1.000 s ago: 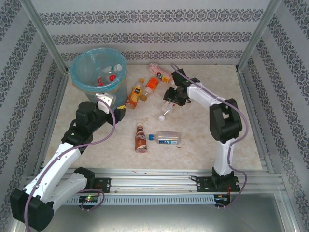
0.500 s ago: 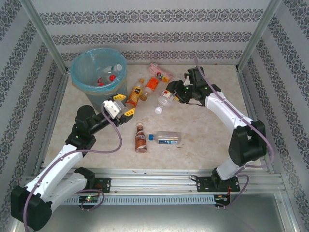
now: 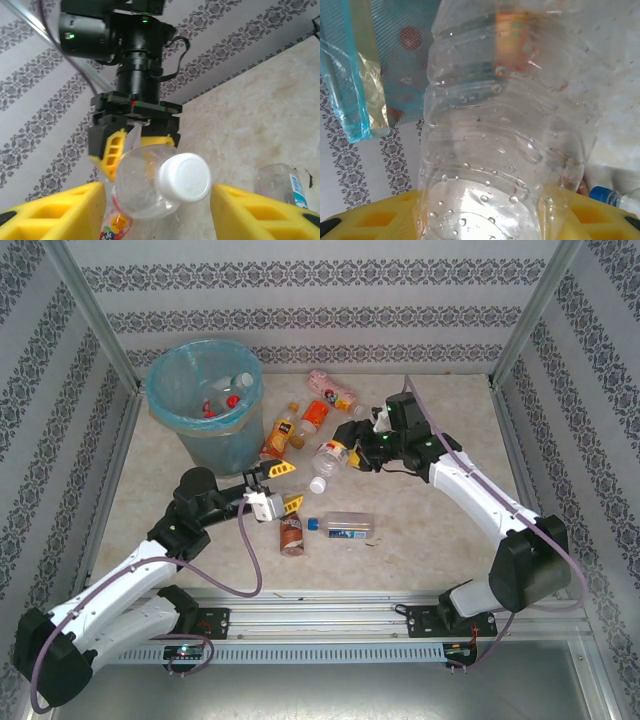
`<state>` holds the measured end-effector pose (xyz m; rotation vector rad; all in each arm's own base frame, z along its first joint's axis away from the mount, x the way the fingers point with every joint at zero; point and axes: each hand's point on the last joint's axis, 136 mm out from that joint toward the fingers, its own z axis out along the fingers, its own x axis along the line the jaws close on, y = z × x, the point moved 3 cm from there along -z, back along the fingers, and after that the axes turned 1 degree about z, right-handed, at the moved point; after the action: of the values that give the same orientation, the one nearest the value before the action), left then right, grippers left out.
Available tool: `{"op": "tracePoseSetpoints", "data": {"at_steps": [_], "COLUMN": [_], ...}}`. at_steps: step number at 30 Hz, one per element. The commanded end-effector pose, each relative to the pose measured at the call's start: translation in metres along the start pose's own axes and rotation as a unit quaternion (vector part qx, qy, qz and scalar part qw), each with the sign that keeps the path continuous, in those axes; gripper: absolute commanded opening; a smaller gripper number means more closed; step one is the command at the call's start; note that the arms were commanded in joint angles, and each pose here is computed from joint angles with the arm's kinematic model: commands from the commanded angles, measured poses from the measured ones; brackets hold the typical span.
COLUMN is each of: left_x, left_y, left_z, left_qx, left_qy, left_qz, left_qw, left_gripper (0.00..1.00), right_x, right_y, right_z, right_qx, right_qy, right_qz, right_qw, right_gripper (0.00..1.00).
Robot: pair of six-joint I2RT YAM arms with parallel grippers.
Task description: Put the plastic bottles in the bin
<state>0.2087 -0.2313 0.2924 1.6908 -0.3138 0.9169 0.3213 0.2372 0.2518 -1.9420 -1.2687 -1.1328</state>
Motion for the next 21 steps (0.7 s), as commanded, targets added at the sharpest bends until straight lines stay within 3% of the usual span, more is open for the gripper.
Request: {"op": "tracePoseSetpoints", "data": {"at_steps": [1, 9, 21], "left_x": [-0.005, -0.006, -0.001], "left_y": [0.002, -0.008, -0.001], "left_z": [0.005, 0.005, 0.008], "left_qx": [-0.009, 0.012, -0.018], "left_qy": [-0.004, 0.012, 0.022], "left_qz": [0.034, 0.040, 0.033], "left_qw": [0.999, 0.999, 0.999], "left_gripper": [0.57, 0.52, 0.48], "right_x": [0.017, 0.030, 0.030], "right_y": [-0.011, -0.021, -0.025], "right_z": [0.003, 0.016, 0.024], "right_qx": [0.017, 0.041, 0.050], "right_qy": [0.028, 0.042, 0.037], "right_qz": [-0.004, -0.007, -0.004], "right_qw": [0.999, 0.998, 0.998], "right_gripper": [0.53, 0.52, 0.51]}}
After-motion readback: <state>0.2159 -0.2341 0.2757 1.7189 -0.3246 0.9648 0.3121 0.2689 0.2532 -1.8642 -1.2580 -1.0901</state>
